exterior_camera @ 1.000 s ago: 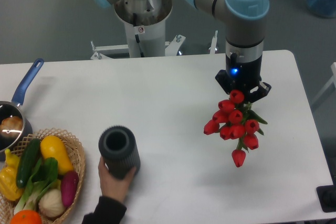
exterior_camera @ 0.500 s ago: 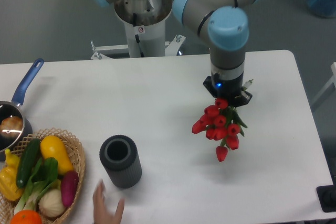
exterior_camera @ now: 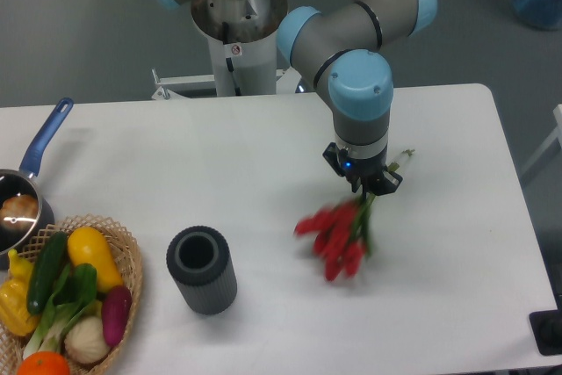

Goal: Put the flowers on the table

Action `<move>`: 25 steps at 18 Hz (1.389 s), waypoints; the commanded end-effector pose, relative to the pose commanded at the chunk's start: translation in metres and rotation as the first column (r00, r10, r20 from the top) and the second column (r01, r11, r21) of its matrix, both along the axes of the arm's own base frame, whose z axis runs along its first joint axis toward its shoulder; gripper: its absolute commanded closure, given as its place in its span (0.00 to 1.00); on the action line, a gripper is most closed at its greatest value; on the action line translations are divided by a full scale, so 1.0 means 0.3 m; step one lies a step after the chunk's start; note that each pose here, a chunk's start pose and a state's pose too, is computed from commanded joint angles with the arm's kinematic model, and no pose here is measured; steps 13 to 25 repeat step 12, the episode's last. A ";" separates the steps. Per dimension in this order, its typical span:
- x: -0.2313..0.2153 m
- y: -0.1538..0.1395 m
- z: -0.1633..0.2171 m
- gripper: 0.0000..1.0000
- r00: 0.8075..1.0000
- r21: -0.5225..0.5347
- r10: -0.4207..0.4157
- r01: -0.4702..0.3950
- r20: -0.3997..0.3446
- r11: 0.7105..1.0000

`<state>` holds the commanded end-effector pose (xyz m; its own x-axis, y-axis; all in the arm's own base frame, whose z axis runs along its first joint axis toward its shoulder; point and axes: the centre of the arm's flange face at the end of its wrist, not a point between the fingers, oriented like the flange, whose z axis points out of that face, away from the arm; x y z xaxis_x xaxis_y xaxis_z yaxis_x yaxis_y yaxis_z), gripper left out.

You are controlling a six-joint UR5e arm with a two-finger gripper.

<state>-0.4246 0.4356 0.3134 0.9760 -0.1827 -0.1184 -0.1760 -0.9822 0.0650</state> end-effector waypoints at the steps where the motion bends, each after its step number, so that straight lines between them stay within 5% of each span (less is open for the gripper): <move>1: -0.003 -0.002 0.001 0.00 1.000 0.001 0.002 -0.002 -0.001 1.000; 7: -0.028 -0.007 0.024 0.00 1.000 0.053 0.015 -0.014 -0.013 0.999; 11: -0.094 -0.011 0.031 0.00 0.995 0.110 0.034 -0.024 -0.094 0.994; 25: -0.098 -0.014 0.028 0.00 0.995 0.109 0.036 -0.026 -0.094 0.994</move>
